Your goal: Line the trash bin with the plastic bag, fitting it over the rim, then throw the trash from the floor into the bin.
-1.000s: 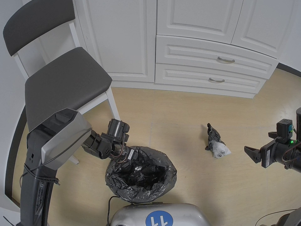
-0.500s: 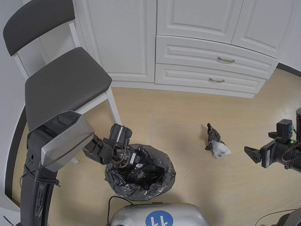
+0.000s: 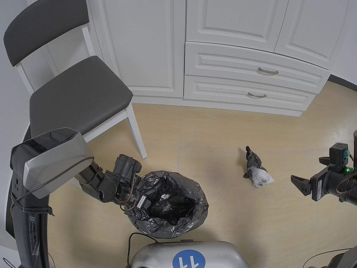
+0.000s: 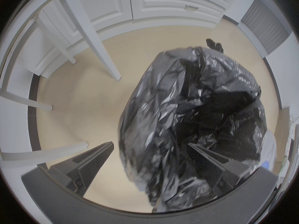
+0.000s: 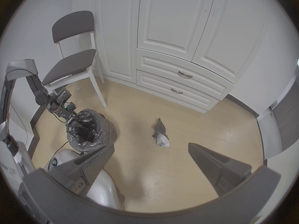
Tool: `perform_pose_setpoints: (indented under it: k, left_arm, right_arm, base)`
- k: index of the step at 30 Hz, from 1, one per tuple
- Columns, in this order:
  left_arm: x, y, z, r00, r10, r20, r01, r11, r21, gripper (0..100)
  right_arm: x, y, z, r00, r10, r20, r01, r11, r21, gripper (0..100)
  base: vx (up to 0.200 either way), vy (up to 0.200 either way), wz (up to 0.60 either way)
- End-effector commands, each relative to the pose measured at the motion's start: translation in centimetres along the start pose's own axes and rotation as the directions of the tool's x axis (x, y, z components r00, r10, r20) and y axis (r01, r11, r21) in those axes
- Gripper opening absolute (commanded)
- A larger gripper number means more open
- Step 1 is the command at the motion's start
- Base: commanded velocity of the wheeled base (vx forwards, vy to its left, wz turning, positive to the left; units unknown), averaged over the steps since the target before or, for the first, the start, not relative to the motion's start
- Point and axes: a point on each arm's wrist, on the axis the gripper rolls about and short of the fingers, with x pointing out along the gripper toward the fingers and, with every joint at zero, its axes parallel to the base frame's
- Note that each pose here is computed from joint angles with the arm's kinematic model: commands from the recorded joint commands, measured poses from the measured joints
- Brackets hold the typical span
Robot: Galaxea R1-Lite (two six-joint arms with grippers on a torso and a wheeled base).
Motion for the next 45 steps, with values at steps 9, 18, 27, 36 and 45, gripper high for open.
perform_pose_setpoints:
  k: [9, 18, 27, 36, 45]
  left_arm:
    - [-1.3, 1.8, -1.2, 0.999, 0.021, -0.027, -0.022, 1.000, -0.019, 100]
    - [-2.6, 3.9, -2.3, 0.998, 0.036, -0.055, -0.037, 0.999, -0.013, 100]
    - [-4.3, 3.3, -0.1, 0.997, -0.056, 0.060, 0.056, 0.998, 0.000, 100]
    - [-6.0, 1.8, 1.5, 0.980, -0.146, 0.136, 0.142, 0.989, 0.035, 100]
    - [-10.6, 2.2, 1.6, 0.941, -0.249, 0.230, 0.260, 0.965, -0.019, 100]
  right_arm:
    - [-0.6, -0.3, -0.2, 1.000, 0.005, 0.016, -0.004, 1.000, -0.012, 100]
    - [-0.6, -0.3, -0.3, 1.000, 0.011, 0.012, -0.011, 1.000, -0.013, 100]
    - [-0.2, -0.1, -0.6, 1.000, 0.012, -0.009, -0.012, 0.999, -0.044, 100]
    - [0.6, 0.1, -0.3, 1.000, 0.018, -0.024, -0.019, 0.999, -0.038, 100]
    - [2.2, 0.4, 0.6, 0.999, 0.040, 0.035, -0.040, 0.999, 0.010, 100]
  base:
    - [0.000, 0.000, 0.00]
    - [0.000, 0.000, 0.00]
    - [0.000, 0.000, 0.00]
    - [0.000, 0.000, 0.00]
    - [0.000, 0.000, 0.00]
